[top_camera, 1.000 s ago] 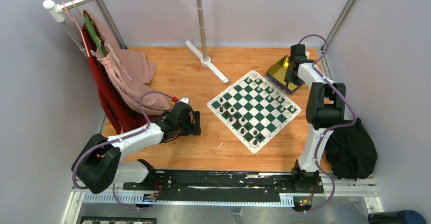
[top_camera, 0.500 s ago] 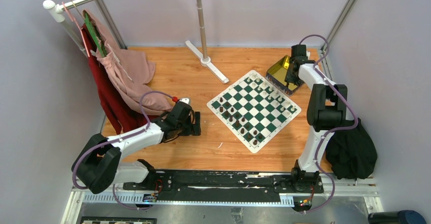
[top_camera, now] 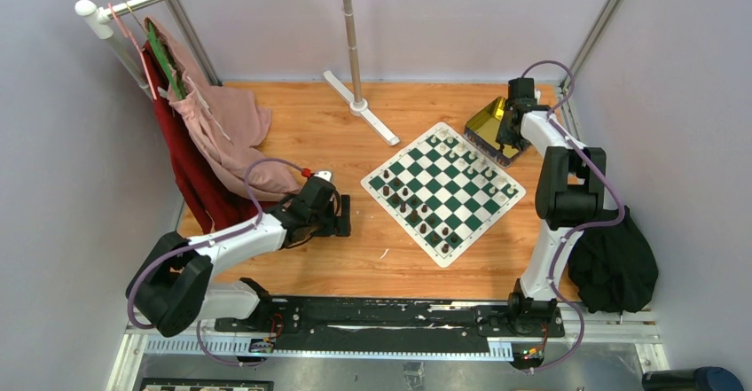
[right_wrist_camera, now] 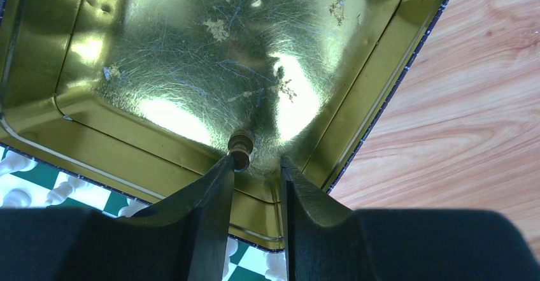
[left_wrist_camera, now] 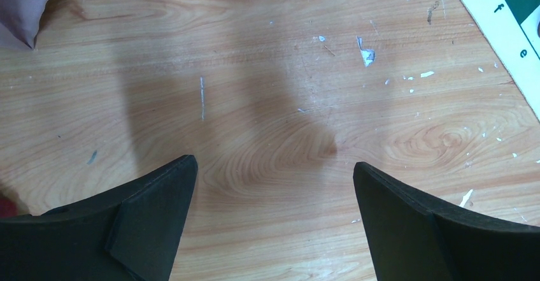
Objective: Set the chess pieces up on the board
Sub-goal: Pick up the chess piece from the storage box.
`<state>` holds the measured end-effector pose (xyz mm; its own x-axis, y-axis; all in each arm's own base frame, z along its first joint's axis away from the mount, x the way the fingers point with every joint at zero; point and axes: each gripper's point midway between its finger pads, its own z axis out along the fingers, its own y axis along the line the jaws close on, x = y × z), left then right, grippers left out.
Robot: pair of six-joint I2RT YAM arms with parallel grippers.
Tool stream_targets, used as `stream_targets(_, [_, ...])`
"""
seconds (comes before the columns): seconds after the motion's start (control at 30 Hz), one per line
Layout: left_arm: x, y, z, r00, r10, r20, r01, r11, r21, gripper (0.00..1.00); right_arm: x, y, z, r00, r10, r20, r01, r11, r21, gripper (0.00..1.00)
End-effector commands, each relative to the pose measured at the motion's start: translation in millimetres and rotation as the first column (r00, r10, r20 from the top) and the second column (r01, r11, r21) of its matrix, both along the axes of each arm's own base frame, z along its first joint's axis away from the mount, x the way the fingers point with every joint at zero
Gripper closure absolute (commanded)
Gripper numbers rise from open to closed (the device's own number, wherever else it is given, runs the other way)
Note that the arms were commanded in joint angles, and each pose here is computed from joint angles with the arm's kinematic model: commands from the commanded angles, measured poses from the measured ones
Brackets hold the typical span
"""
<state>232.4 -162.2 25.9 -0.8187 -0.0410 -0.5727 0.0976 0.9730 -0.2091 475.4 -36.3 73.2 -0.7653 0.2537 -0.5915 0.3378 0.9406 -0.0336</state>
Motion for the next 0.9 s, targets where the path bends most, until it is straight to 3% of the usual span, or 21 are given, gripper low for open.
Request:
stream_targets(0.0, [4.4,-5.5,2.8,1.0,-0.023,0.006,0.023,1.0,0.001,0.0,-1.3,4.4,4.4,1.0,-0.004,-0.001,0.004,1.0,0.018,0.64])
stream_targets(0.87, [7.0,-5.2,-2.8,1.0,-0.029,-0.003,0.029,0.999,0.025,0.0,3.9,11.5,-17.0,0.999,0.009,-0.05,-0.008,0.999,0.033,0.64])
